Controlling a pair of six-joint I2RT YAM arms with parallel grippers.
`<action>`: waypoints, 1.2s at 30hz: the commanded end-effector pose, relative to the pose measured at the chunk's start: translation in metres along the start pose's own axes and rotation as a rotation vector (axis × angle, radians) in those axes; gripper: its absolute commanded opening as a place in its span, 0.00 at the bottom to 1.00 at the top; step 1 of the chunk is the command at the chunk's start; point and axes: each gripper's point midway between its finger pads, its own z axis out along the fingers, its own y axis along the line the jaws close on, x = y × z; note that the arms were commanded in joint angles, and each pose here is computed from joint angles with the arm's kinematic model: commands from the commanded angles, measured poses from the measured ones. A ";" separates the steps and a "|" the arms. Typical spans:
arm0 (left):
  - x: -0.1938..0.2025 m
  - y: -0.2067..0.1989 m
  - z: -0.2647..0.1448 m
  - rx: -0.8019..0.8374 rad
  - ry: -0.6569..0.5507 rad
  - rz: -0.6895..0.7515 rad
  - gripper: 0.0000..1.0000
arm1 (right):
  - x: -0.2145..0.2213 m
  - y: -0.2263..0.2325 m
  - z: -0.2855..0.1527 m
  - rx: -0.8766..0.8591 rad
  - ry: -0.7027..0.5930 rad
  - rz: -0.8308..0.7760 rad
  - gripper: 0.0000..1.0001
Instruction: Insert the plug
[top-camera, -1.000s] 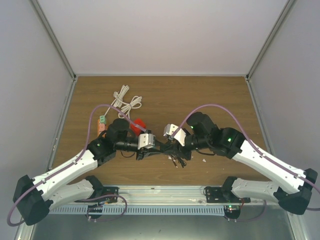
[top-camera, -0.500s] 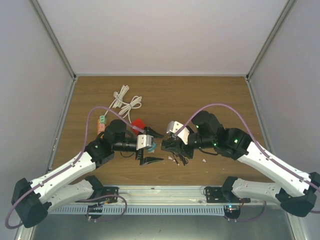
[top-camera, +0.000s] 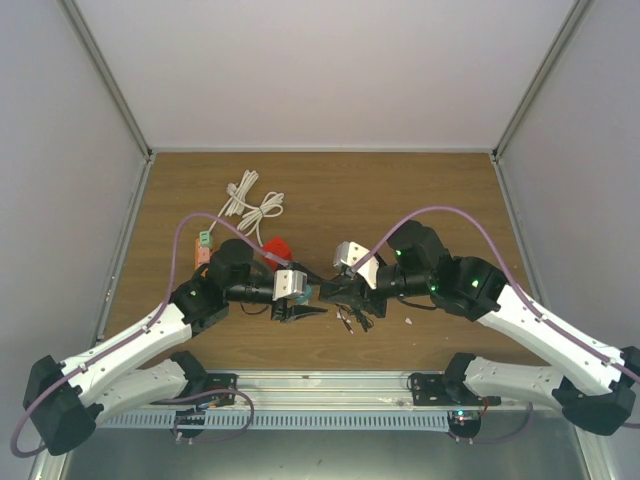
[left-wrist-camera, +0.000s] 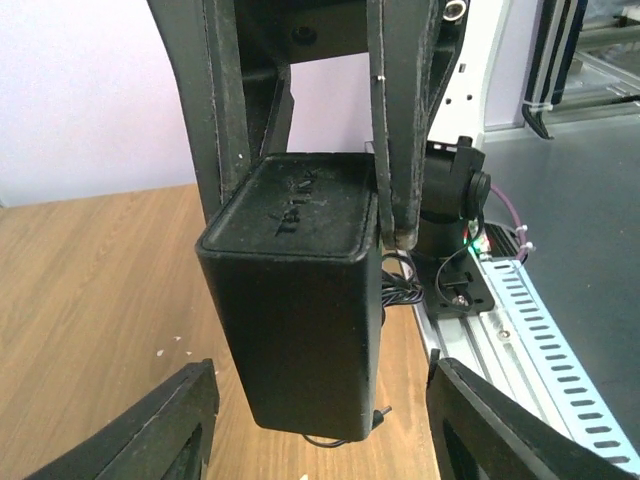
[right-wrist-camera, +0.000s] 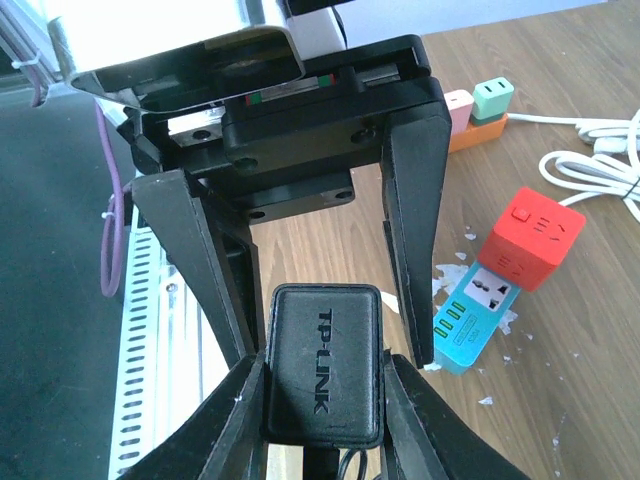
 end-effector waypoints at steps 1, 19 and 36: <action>-0.015 -0.003 -0.002 0.006 -0.054 0.061 0.57 | -0.012 0.006 -0.003 -0.026 -0.046 -0.017 0.01; -0.023 -0.005 -0.009 -0.018 -0.094 0.083 0.00 | -0.013 0.006 0.006 -0.053 -0.038 -0.007 0.13; -0.024 -0.005 -0.011 -0.029 -0.099 0.089 0.00 | -0.016 0.009 0.004 -0.064 -0.037 -0.004 0.46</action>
